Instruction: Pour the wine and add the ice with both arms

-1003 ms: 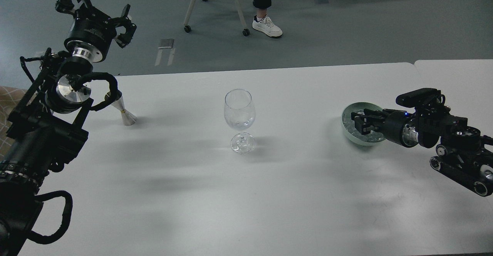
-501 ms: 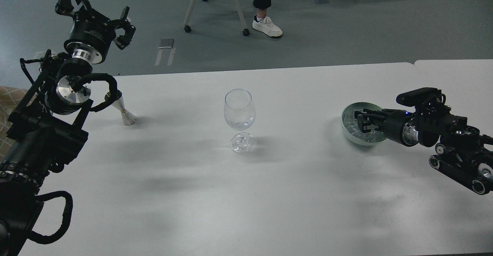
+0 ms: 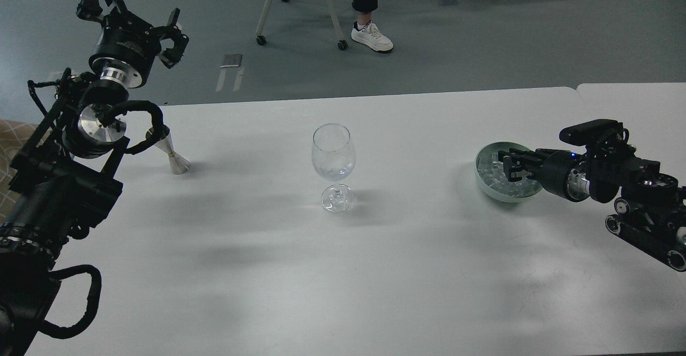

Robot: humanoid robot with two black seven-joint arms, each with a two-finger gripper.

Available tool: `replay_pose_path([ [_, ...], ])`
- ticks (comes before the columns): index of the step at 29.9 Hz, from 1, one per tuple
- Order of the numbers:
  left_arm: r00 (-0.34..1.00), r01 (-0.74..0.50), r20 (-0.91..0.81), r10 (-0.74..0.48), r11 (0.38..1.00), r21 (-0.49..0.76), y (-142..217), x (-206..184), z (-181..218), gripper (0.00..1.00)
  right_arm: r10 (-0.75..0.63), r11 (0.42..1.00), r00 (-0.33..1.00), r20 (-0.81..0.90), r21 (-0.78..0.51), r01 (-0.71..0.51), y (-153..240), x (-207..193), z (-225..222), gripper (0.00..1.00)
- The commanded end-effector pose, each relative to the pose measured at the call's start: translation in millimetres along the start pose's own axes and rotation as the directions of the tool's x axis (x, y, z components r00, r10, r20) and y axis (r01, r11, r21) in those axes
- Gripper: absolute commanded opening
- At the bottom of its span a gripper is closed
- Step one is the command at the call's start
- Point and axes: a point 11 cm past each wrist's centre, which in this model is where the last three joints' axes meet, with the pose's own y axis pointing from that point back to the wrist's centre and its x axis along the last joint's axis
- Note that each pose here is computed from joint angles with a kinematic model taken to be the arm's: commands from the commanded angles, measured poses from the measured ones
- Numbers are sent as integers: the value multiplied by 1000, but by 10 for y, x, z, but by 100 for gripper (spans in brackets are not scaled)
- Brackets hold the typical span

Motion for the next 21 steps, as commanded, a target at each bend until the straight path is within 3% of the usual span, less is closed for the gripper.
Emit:
replay_pose_path([
  [1, 1000, 1, 1, -1, 1000, 0, -5, -6, 10, 97, 31, 999, 1000, 1, 21, -31, 149, 110, 5, 0],
  [9, 1000, 6, 2, -6, 1000, -1, -25, -34, 28, 97, 230, 966, 954, 192, 73, -247, 360, 766, -127, 0],
  [14, 1000, 7, 4, -7, 1000, 1, -27, -37, 32, 97, 310, 909, 923, 227, 214, -358, 430, 1180, -670, 0],
  [21, 1000, -4, 25, 4, 1000, -10, -9, 31, 142, 97, 329, 826, 911, 249, 391, -405, 395, 1449, -1446, 0],
])
